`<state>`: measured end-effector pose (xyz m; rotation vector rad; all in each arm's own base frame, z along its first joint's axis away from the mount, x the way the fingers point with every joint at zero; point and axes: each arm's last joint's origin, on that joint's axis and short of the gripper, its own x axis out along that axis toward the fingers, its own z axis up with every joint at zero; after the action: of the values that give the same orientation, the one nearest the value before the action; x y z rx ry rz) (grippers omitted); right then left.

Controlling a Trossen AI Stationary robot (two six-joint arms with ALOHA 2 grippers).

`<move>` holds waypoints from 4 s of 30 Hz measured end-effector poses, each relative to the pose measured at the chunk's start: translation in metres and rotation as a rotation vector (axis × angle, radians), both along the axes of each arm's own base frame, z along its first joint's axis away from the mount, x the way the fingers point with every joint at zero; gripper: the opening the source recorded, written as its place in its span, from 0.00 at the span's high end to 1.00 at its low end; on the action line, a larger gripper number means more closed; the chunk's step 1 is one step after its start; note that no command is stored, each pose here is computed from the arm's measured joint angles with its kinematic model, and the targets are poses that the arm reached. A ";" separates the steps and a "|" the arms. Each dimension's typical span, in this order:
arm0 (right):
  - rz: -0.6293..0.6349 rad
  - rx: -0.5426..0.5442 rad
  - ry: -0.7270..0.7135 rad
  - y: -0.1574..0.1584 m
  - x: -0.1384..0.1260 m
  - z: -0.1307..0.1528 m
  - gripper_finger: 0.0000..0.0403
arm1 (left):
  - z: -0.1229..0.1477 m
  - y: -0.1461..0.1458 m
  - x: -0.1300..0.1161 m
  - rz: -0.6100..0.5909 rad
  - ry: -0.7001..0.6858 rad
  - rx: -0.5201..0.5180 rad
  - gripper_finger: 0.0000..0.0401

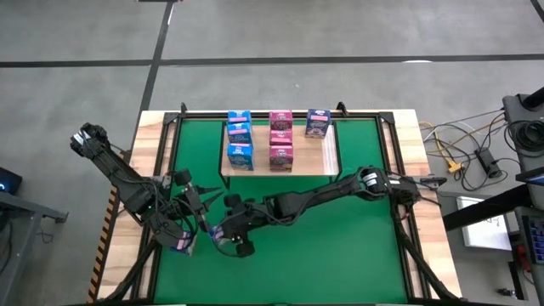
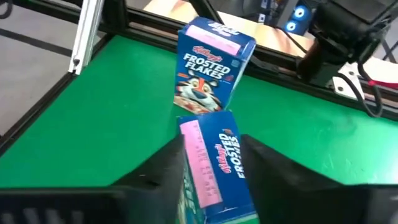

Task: Stack cereal on shelf
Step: Put the right dark blue cereal box, aligned with the other dark blue cereal box on the shelf

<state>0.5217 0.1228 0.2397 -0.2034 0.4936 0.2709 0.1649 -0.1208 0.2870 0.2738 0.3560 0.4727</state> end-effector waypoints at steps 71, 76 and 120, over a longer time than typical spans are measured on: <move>0.053 0.083 0.182 -0.038 -0.154 0.132 0.61 | 0.000 0.000 0.000 0.000 0.000 0.000 0.90; -0.039 0.045 0.150 -0.053 -0.196 0.135 0.61 | 0.000 0.000 0.000 0.000 0.000 0.000 0.90; -0.463 0.050 -0.035 -0.214 -0.312 0.090 0.60 | 0.000 0.000 0.000 -0.002 0.004 0.010 0.90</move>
<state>0.2102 -0.0915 0.3301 -0.0416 0.4844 -0.1719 0.1648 -0.1208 0.2872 0.2844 0.3576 0.4719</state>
